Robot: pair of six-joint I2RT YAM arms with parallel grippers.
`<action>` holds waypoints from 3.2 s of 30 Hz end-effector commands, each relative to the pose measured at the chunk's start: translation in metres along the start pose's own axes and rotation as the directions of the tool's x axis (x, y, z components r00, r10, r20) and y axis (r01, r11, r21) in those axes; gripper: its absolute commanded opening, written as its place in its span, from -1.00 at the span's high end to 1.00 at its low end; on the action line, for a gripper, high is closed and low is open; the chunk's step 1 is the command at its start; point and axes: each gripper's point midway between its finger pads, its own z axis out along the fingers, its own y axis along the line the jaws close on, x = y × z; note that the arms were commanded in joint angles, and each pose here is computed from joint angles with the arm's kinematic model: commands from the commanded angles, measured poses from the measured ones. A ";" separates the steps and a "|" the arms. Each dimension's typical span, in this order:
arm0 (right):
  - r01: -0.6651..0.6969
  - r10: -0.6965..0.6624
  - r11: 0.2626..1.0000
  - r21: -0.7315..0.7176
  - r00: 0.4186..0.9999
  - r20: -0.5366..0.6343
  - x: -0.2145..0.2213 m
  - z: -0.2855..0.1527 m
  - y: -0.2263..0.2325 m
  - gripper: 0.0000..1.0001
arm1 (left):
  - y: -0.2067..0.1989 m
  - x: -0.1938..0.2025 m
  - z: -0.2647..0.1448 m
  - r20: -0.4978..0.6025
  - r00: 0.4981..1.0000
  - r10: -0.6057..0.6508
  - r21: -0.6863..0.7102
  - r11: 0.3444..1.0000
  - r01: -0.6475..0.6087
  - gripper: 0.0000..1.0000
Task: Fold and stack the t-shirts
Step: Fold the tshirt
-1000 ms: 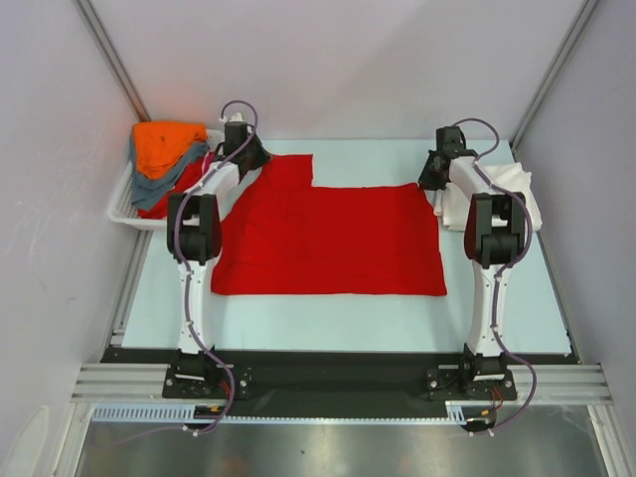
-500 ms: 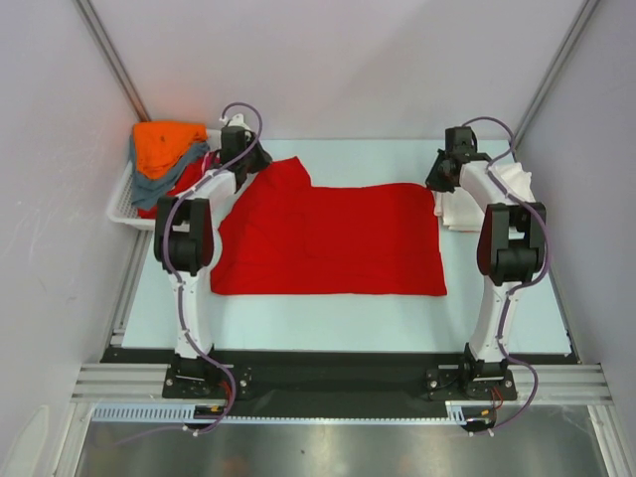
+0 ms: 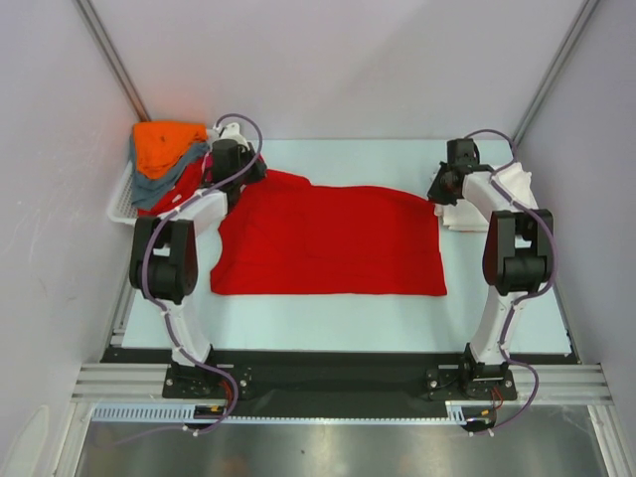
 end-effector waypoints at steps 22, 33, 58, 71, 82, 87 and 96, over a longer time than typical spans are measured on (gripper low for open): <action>-0.062 0.063 0.998 -0.012 0.987 0.147 -0.003 -0.070 -0.021 1.00 | -0.017 -0.030 -0.132 0.273 0.953 0.133 -0.089 0.990 -0.112 0.99; -0.075 0.076 0.997 -0.014 0.986 0.152 0.007 -0.075 -0.028 1.00 | -0.006 0.012 -0.149 0.212 0.971 0.115 -0.149 0.985 -0.085 0.99; -0.118 0.119 0.993 -0.013 0.980 0.157 0.028 -0.076 -0.038 1.00 | 0.003 0.035 -0.182 0.222 0.973 0.067 -0.177 0.984 -0.027 0.99; -0.141 0.136 0.990 0.023 0.977 0.164 0.040 -0.076 -0.051 1.00 | 0.012 0.070 -0.187 0.133 0.990 0.050 -0.197 0.980 -0.024 0.99; -0.194 0.188 0.981 0.019 0.966 0.175 0.059 -0.075 -0.057 1.00 | 0.026 0.118 -0.195 0.057 0.998 -0.025 -0.207 0.978 0.036 0.99; -0.217 0.210 0.976 0.032 0.967 0.146 0.077 -0.067 -0.062 0.94 | 0.025 0.138 -0.192 0.001 0.998 -0.067 -0.185 0.981 0.066 0.99; -0.275 0.256 0.959 0.064 0.944 0.210 0.084 -0.069 -0.072 0.53 | 0.034 0.152 -0.206 0.027 0.992 -0.124 -0.195 0.973 0.127 0.99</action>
